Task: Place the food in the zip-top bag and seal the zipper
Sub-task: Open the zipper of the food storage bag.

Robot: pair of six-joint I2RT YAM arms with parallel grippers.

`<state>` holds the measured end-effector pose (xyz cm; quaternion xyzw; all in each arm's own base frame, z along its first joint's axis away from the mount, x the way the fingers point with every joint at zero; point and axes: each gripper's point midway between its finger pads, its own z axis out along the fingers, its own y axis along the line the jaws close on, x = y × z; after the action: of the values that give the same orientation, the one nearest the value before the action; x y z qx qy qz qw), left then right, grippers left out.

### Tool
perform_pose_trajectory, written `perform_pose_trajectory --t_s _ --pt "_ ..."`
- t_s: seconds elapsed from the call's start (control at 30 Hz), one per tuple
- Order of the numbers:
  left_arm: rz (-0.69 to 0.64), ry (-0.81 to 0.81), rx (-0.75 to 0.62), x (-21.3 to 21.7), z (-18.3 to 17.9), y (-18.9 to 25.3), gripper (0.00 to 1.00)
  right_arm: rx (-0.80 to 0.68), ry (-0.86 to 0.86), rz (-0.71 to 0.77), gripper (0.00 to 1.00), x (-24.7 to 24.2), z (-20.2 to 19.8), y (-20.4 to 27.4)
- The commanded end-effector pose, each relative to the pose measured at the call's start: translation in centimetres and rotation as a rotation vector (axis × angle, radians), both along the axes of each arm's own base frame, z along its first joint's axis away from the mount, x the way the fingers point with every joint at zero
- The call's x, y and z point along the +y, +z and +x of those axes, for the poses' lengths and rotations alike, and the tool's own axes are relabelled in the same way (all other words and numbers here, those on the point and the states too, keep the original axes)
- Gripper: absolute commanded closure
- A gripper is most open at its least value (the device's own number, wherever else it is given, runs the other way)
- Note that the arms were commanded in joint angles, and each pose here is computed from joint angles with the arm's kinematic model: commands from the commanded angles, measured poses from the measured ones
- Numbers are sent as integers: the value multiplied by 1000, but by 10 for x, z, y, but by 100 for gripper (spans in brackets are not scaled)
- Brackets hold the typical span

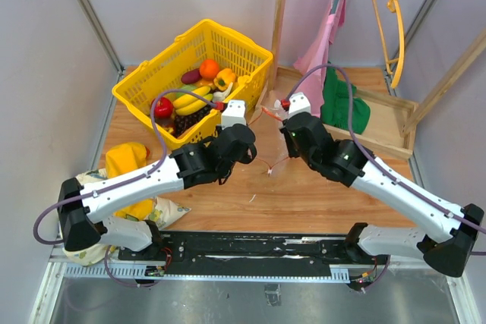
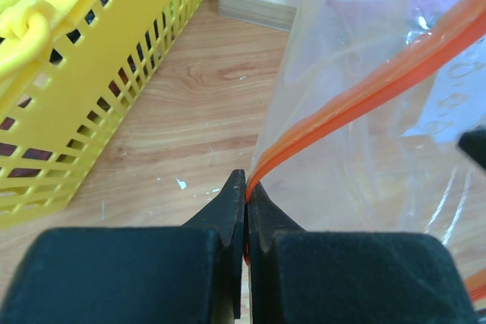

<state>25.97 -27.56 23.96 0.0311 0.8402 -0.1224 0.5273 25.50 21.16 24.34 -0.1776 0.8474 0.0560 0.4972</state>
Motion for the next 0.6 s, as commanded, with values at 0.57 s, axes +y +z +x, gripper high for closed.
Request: perform_pose_trajectory --t_s 0.57 --pt "-79 -180 -28 -25 -8 35 78 173 326 48 99 27 -14 2"
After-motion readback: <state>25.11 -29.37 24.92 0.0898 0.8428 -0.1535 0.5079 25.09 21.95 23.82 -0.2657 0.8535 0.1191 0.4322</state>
